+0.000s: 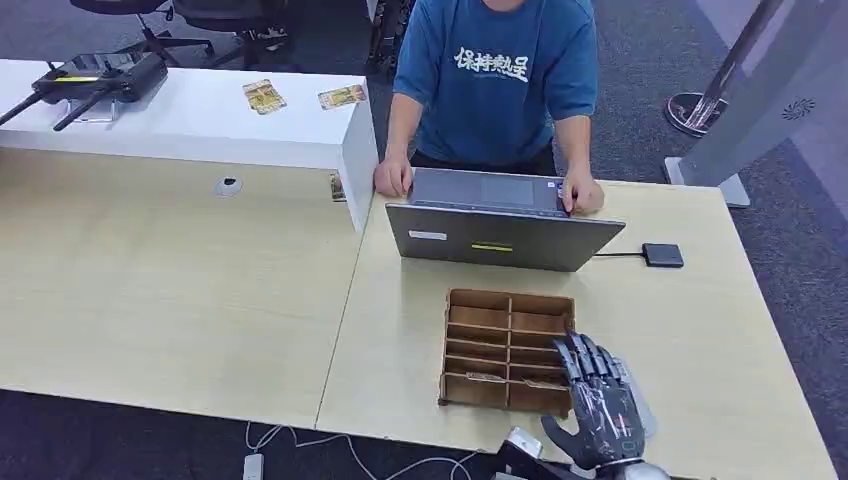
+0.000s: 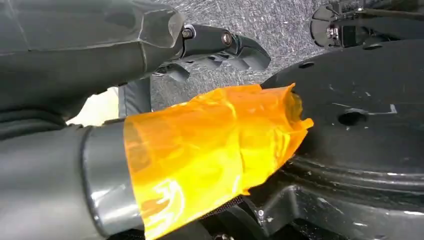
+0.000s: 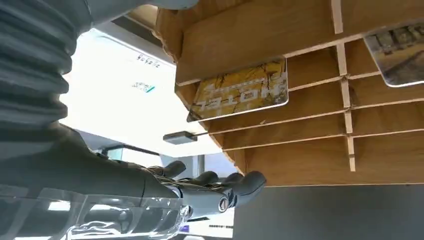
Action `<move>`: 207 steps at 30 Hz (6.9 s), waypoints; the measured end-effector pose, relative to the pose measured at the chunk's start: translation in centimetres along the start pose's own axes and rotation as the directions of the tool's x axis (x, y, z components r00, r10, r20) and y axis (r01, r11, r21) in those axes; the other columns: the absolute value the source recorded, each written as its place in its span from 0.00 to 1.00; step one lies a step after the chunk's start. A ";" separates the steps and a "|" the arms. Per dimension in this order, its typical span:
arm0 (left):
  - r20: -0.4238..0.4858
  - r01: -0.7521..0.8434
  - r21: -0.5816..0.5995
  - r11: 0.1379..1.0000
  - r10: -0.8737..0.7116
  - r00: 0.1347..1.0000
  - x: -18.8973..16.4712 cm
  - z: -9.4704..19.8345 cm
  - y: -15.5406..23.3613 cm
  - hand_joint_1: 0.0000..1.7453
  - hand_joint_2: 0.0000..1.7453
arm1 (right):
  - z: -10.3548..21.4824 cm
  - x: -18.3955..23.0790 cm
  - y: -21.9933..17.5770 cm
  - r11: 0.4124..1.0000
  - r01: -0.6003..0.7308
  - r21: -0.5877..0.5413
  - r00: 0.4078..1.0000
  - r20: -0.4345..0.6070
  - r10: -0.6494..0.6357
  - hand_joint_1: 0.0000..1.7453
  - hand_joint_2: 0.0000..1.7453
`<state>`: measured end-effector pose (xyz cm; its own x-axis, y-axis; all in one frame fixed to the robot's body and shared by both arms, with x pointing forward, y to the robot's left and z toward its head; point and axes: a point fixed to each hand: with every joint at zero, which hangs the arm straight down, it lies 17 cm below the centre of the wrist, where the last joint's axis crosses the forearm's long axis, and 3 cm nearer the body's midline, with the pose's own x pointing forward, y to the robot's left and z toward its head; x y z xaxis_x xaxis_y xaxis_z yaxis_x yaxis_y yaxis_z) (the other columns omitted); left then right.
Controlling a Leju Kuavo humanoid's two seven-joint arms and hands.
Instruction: Pass the card to the sensor for recognition and then transmit it.
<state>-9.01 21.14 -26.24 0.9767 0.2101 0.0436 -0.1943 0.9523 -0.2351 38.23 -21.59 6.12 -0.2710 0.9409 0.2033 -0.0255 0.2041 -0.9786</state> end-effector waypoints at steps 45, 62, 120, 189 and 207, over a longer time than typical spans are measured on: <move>-0.001 -0.007 -0.007 1.000 0.007 1.000 -0.1 0.1 -0.1 0.00 0.00 | -0.3 0.9 -0.3 0.999 0.014 0.029 0.998 0.054 -0.015 0.00 1.00; -0.002 -0.008 -0.007 1.000 0.008 1.000 -0.2 0.1 -0.1 0.00 0.00 | -0.3 0.9 -0.3 0.999 0.013 0.030 0.998 0.055 -0.014 0.00 1.00; -0.006 -0.009 -0.007 1.000 0.009 1.000 -0.5 0.1 -0.1 0.00 0.00 | -0.5 1.2 -0.2 0.999 0.020 0.033 0.998 0.063 -0.022 0.95 1.00; 0.012 -0.011 0.014 1.000 0.010 1.000 -0.8 -0.1 -0.9 0.00 0.00 | 4.6 -1.2 -19.8 0.672 0.287 -0.683 0.950 0.110 -0.293 1.00 1.00; 0.005 0.030 0.000 1.000 -0.030 1.000 -0.8 0.2 -0.1 0.00 0.00 | 0.6 -1.3 -22.7 0.603 0.362 -0.711 0.922 0.180 -0.342 1.00 1.00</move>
<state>-9.81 20.94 -26.09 0.9817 0.1823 0.0556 -0.1647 0.9583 -0.2336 38.54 -27.64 28.04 -0.4146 0.7492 0.5165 0.5705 0.6562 -0.4939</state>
